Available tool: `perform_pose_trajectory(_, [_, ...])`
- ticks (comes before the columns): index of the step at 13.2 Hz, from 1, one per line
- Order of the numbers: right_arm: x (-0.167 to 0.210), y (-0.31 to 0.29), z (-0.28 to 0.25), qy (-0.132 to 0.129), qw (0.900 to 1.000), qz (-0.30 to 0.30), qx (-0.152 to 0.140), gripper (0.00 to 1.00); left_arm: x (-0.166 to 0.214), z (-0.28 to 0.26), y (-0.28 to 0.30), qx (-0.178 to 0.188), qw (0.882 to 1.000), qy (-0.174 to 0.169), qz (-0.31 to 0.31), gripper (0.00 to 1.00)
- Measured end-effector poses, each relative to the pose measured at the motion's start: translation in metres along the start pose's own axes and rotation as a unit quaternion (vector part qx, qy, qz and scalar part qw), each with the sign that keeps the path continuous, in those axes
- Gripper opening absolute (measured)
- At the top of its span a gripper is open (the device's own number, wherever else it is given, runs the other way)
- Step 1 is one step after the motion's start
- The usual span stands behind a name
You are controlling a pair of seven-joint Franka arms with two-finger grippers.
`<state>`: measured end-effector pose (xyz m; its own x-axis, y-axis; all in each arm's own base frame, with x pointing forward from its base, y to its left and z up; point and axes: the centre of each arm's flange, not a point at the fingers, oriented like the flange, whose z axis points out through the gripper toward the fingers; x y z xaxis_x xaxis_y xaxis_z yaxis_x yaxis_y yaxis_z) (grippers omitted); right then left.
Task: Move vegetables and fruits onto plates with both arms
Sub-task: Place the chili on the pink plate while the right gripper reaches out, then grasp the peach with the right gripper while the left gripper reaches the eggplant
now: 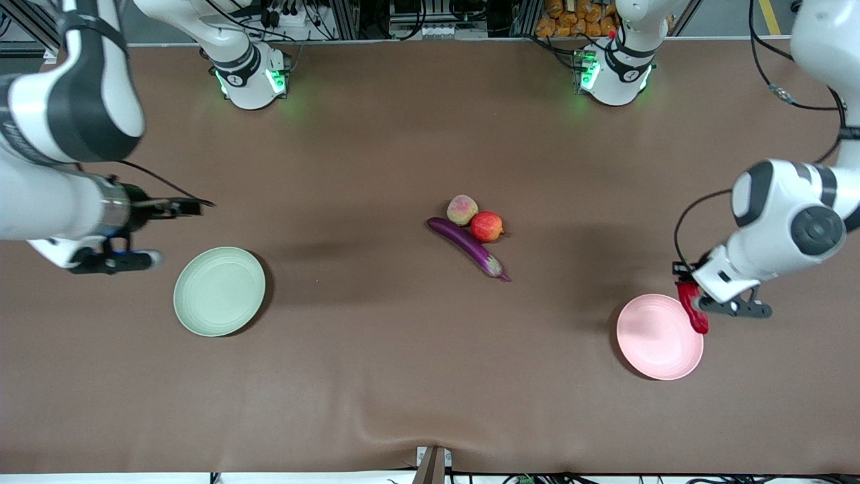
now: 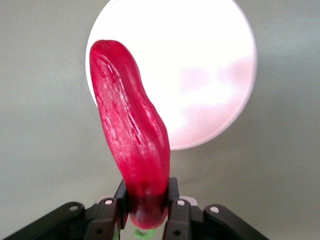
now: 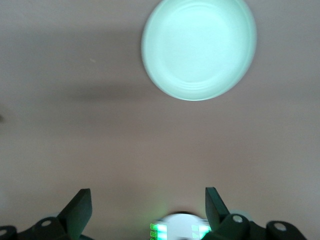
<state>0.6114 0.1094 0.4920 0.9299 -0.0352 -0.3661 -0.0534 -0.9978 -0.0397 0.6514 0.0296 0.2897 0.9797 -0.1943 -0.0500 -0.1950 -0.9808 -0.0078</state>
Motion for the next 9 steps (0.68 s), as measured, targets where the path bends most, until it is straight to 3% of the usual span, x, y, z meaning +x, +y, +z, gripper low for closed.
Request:
perform_pose_trajectory(2, [0.008, -0.055, 0.029, -0.003, 0.997, 0.062, 0.038, 1.0, 0.016, 0.015, -0.016, 0.012, 1.0, 0.005, 0.024, 0.32])
perform_pose_trajectory(6, [-0.005, -0.176, 0.092, 0.017, 0.988, 0.147, 0.052, 1.0, 0.041, 0.036, -0.014, 0.035, 0.998, 0.01, 0.054, 0.32])
perform_pose_trajectory(9, [-0.025, -0.258, 0.136, 0.031, 0.972, 0.223, 0.073, 1.0, 0.052, 0.057, -0.003, 0.046, 0.997, 0.002, 0.069, 0.32])
